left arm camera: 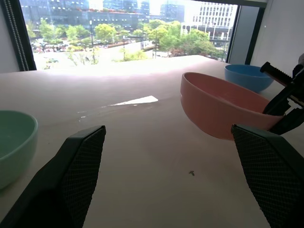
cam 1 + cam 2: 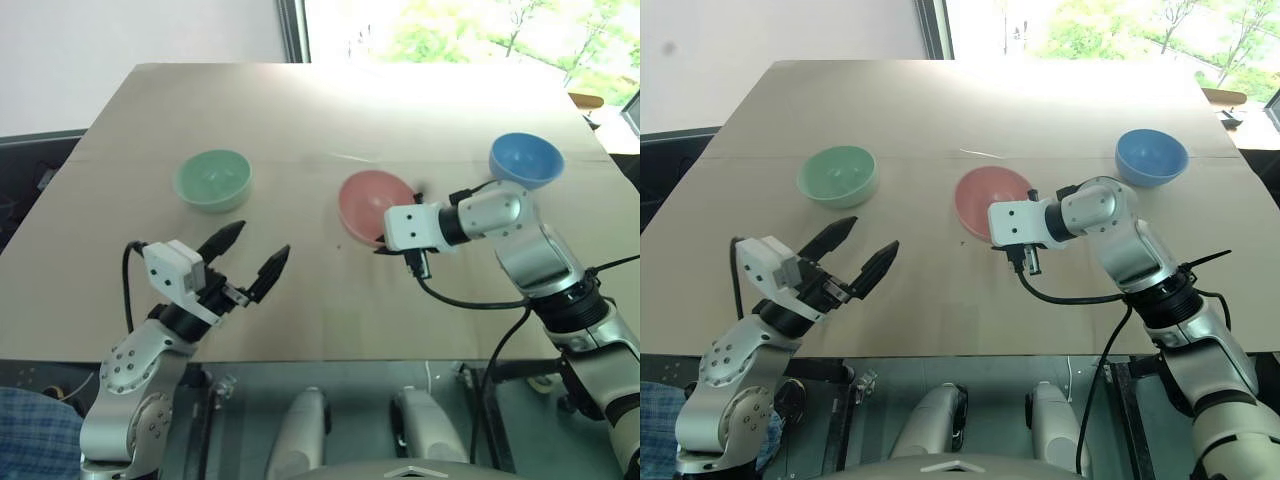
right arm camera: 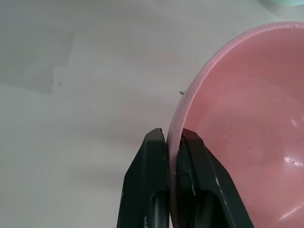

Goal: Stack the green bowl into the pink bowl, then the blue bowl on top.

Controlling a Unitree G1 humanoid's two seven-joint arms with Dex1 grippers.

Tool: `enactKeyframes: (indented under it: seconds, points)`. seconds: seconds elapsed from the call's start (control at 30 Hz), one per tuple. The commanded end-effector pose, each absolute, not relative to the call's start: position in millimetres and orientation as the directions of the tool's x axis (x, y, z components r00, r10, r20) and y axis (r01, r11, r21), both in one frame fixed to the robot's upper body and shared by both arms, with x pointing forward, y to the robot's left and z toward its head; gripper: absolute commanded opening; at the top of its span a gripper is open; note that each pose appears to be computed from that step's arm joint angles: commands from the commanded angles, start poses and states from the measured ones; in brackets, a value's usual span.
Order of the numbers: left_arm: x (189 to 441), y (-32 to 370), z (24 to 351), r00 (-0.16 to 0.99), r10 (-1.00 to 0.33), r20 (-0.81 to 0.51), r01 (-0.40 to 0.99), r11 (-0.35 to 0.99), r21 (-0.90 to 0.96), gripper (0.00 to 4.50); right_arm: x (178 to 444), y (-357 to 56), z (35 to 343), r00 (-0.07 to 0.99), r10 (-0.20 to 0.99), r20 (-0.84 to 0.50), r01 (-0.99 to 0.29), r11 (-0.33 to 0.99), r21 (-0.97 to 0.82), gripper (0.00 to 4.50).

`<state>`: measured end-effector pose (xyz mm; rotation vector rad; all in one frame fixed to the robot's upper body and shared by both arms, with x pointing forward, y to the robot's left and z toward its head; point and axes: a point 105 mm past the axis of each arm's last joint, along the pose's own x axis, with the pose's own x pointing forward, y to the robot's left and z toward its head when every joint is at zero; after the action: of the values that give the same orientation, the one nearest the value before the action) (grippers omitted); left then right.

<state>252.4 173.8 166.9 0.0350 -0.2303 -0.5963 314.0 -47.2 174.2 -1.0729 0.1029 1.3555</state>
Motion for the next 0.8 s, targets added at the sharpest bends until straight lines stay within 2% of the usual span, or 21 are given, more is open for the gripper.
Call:
enactKeyframes:
  seconds: [0.03, 0.07, 0.1, 0.3, 0.33, 0.37, 0.5, 0.63, 0.7, 0.8]
  points:
    - [254, 174, 173, 0.788, -0.576, 0.217, 0.561, 0.817, 0.13, 4.5, 307, -44, 180, 0.305, 0.733, -0.608, -0.81, -0.136, -0.57, 1.1]
    - [255, 175, 173, 0.787, -0.578, 0.216, 0.564, 0.816, 0.131, 4.5, 307, -43, 179, 0.311, 0.733, -0.606, -0.813, -0.126, -0.569, 1.43]
    - [256, 175, 173, 0.785, -0.582, 0.215, 0.567, 0.813, 0.133, 4.5, 307, -43, 179, 0.318, 0.731, -0.603, -0.812, -0.118, -0.571, 1.58]
    - [258, 173, 174, 0.778, -0.59, 0.218, 0.575, 0.807, 0.133, 4.5, 313, -44, 183, 0.356, 0.733, -0.58, -0.807, -0.073, -0.586, 3.87]
    - [258, 173, 174, 0.777, -0.591, 0.218, 0.576, 0.807, 0.133, 4.5, 314, -44, 185, 0.365, 0.74, -0.565, -0.806, -0.052, -0.589, 4.07]
    - [259, 172, 173, 0.775, -0.593, 0.218, 0.578, 0.805, 0.133, 4.5, 315, -44, 191, 0.377, 0.76, -0.53, -0.796, -0.027, -0.604, 4.47]
    - [263, 169, 174, 0.764, -0.616, 0.191, 0.595, 0.787, 0.161, 4.5, 322, -59, 213, 0.448, 0.799, -0.402, -0.774, 0.121, -0.622, 4.47]
    - [274, 173, 179, 0.757, -0.635, 0.152, 0.6, 0.769, 0.221, 4.5, 321, -87, 232, 0.511, 0.802, -0.31, -0.782, 0.285, -0.554, 4.47]
    - [286, 178, 181, 0.769, -0.629, 0.116, 0.585, 0.764, 0.272, 4.5, 314, -101, 246, 0.52, 0.823, -0.226, -0.788, 0.36, -0.5, 4.47]
    - [319, 196, 178, 0.843, -0.537, 0.004, 0.484, 0.764, 0.427, 4.5, 296, -128, 258, 0.497, 0.863, -0.089, -0.823, 0.436, -0.364, 4.47]
